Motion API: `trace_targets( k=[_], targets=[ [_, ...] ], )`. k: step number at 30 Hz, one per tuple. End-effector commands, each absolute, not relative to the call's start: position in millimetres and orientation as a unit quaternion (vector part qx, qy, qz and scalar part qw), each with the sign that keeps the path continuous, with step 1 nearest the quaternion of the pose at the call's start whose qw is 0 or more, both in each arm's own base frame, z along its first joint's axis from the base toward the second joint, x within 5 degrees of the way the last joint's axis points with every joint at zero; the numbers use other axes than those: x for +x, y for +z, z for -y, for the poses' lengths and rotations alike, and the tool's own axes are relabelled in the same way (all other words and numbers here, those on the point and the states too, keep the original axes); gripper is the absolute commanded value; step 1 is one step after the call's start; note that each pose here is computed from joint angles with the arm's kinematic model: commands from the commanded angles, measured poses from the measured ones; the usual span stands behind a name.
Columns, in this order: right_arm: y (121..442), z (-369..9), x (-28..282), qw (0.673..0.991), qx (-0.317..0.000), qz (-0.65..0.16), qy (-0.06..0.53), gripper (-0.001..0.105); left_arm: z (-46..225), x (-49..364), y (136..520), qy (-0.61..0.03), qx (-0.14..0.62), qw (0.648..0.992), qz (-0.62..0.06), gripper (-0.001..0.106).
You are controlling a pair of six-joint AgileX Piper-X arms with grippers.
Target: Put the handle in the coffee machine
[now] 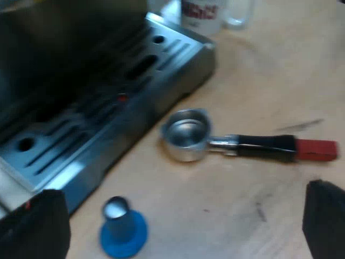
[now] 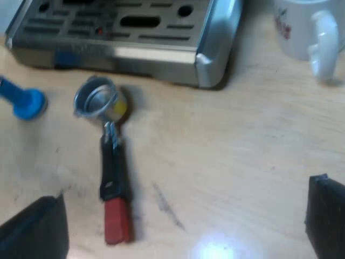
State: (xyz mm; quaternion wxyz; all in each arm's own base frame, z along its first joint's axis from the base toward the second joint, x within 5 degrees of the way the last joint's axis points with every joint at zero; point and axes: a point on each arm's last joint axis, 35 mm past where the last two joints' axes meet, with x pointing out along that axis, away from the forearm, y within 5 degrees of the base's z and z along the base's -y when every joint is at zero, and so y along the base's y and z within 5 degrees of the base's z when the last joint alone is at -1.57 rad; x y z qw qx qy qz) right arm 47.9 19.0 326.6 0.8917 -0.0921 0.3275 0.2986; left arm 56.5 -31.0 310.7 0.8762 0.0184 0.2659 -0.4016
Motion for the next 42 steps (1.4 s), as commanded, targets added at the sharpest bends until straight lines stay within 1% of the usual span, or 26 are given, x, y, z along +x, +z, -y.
trace_targets(
  k=[1, 2, 5, 7, 10, 12, 13, 14, 15, 16, 17, 19, 21, 22, 24, 25, 26, 27, 28, 30, 31, 34, 35, 37, 42],
  targets=[
    [326.7, -23.1, 55.6, 0.873, -0.11, -0.336, 0.336, 0.09, 37.0, 60.7, 311.1, -0.449, 0.017, 0.85, -0.274, 0.088],
    [326.2, -23.8, 57.2, 0.87, -0.111, -0.339, 0.339, 0.09, 39.3, 63.3, 309.8, -0.459, 0.017, 0.842, -0.282, 0.088],
    [324.5, -26.6, 63.0, 0.86, -0.115, -0.35, 0.352, 0.09, 41.6, 65.0, 308.7, -0.469, 0.018, 0.834, -0.289, 0.088],
    [321.4, -32.3, 75.6, 0.848, -0.132, -0.367, 0.359, 0.09, 51.3, 69.8, 304.6, -0.508, 0.028, 0.803, -0.312, 0.088],
    [319.6, -36.5, 81.7, 0.841, -0.141, -0.374, 0.365, 0.09, 59.3, 71.2, 301.5, -0.537, 0.038, 0.777, -0.327, 0.088],
    [318.7, -39.8, 86.6, 0.838, -0.144, -0.377, 0.367, 0.09, 62.7, 71.4, 300.3, -0.549, 0.042, 0.766, -0.333, 0.088],
    [317.6, -43.5, 90.8, 0.836, -0.145, -0.383, 0.364, 0.09, 67.5, 71.6, 298.4, -0.564, 0.048, 0.751, -0.341, 0.088],
    [315.9, -48.0, 97.1, 0.836, -0.145, -0.392, 0.355, 0.09, 69.1, 71.7, 297.8, -0.569, 0.05, 0.746, -0.344, 0.088],
    [311.5, -62.1, 107.5, 0.83, -0.134, -0.412, 0.351, 0.09, 71.6, 71.9, 296.7, -0.576, 0.055, 0.738, -0.348, 0.088],
    [307.9, -68.9, 112.6, 0.826, -0.137, -0.424, 0.345, 0.09, 72.6, 72.0, 296.2, -0.579, 0.057, 0.735, -0.349, 0.088],
    [303.2, -76.4, 116.7, 0.821, -0.141, -0.441, 0.335, 0.09, 77.2, 72.9, 294.1, -0.592, 0.067, 0.721, -0.353, 0.088],
    [297.9, -84.8, 119.8, 0.815, -0.146, -0.458, 0.323, 0.09, 80.7, 74.3, 292.3, -0.6, 0.073, 0.713, -0.357, 0.088],
    [290.0, -94.5, 124.2, 0.807, -0.162, -0.478, 0.306, 0.09, 84.8, 78.3, 289.7, -0.601, 0.078, 0.708, -0.363, 0.088],
    [288.0, -97.5, 125.4, 0.806, -0.164, -0.482, 0.303, 0.089, 85.8, 79.6, 288.9, -0.601, 0.077, 0.706, -0.366, 0.088],
    [281.3, -107.4, 128.8, 0.799, -0.175, -0.492, 0.296, 0.083, 88.5, 83.5, 287.1, -0.6, 0.077, 0.705, -0.37, 0.088],
    [277.2, -113.8, 130.9, 0.797, -0.177, -0.498, 0.292, 0.076, 90.1, 85.6, 286.1, -0.6, 0.077, 0.704, -0.372, 0.088],
    [276.1, -115.8, 131.9, 0.798, -0.178, -0.498, 0.288, 0.072, 90.8, 86.5, 285.6, -0.599, 0.077, 0.704, -0.374, 0.088],
    [272.9, -121.0, 133.1, 0.795, -0.185, -0.5, 0.29, 0.064, 92.5, 88.9, 284.2, -0.599, 0.076, 0.702, -0.377, 0.088],
    [269.0, -126.9, 135.6, 0.792, -0.191, -0.5, 0.293, 0.051, 94.1, 91.0, 283.0, -0.598, 0.076, 0.702, -0.38, 0.088],
    [264.5, -133.0, 138.1, 0.788, -0.196, -0.502, 0.298, 0.038, 95.8, 93.4, 281.2, -0.597, 0.076, 0.7, -0.385, 0.088],
    [262.1, -136.5, 140.7, 0.787, -0.197, -0.501, 0.3, 0.027, 96.5, 94.4, 280.2, -0.597, 0.076, 0.698, -0.388, 0.088],
    [254.1, -143.1, 147.1, 0.783, -0.198, -0.509, 0.298, 0.004, 97.6, 95.9, 279.2, -0.596, 0.075, 0.697, -0.39, 0.088],
    [252.5, -144.1, 148.1, 0.782, -0.198, -0.511, 0.297, 0.0, 97.7, 96.1, 279.3, -0.596, 0.075, 0.698, -0.39, 0.088],
    [243.2, -148.1, 152.0, 0.777, -0.197, -0.521, 0.293, 0.0, 98.1, 96.5, 279.7, -0.597, 0.076, 0.699, -0.386, 0.088],
    [221.6, -153.9, 155.4, 0.756, -0.18, -0.555, 0.295, 0.0, 98.1, 96.5, 279.7, -0.597, 0.076, 0.699, -0.386, 0.088]
  ],
)
